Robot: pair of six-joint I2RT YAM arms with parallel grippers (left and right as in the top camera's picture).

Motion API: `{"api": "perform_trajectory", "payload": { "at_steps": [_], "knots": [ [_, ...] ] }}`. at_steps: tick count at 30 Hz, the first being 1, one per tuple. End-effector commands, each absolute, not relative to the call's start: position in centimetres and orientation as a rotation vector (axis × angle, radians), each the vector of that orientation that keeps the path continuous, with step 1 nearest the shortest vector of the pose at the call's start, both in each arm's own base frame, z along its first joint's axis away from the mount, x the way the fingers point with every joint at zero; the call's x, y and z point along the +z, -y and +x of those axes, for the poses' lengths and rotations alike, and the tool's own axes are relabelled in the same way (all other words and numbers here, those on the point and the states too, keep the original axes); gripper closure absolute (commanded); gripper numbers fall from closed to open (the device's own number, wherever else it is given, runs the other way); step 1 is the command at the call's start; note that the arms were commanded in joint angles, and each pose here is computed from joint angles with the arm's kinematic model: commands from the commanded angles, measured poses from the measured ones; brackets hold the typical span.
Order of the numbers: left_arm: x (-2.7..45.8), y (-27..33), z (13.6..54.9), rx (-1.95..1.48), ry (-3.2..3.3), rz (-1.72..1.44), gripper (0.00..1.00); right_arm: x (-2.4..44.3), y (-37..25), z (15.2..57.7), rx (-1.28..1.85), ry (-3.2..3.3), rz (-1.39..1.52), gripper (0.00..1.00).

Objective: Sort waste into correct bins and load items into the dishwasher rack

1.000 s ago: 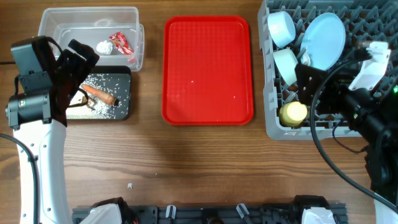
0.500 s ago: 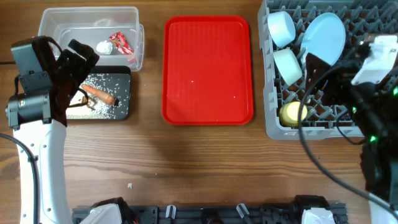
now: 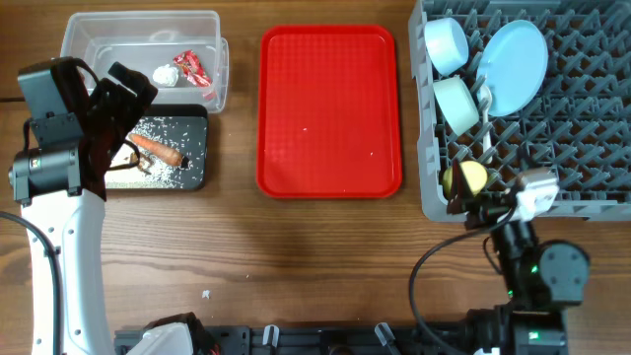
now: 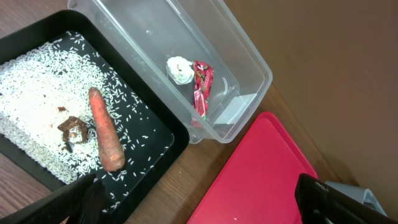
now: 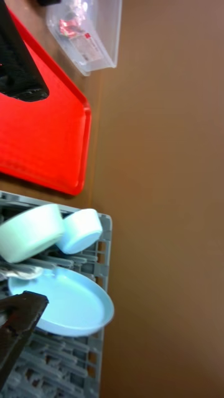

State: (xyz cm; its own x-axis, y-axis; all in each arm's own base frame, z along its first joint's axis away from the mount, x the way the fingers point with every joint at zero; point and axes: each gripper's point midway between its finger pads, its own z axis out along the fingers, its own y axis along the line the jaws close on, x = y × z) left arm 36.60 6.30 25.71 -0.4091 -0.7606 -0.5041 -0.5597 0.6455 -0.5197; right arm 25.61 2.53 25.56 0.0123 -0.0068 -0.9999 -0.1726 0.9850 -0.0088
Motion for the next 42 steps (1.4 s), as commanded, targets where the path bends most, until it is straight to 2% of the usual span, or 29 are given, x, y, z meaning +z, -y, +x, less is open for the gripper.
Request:
{"api": "perform_trajectory", "payload": {
  "at_steps": [1,23,29,42],
  "knots": [
    [26.1,-6.1,36.7,-0.353,-2.129,-0.994,0.00,24.1,-3.4,24.6,0.162,-1.501,-0.171,0.00],
    [26.1,-6.1,36.7,-0.353,-2.129,-0.994,0.00,21.0,-3.5,24.1,0.182,-1.425,-0.116,0.00],
    [26.1,-6.1,36.7,-0.353,-2.129,-0.994,0.00,17.7,-3.5,24.4,0.191,-1.563,-0.103,0.00],
    [26.1,-6.1,36.7,-0.353,-2.129,-0.994,0.00,17.7,-3.5,24.4,0.190,-1.560,-0.105,0.00]
  ]
}}
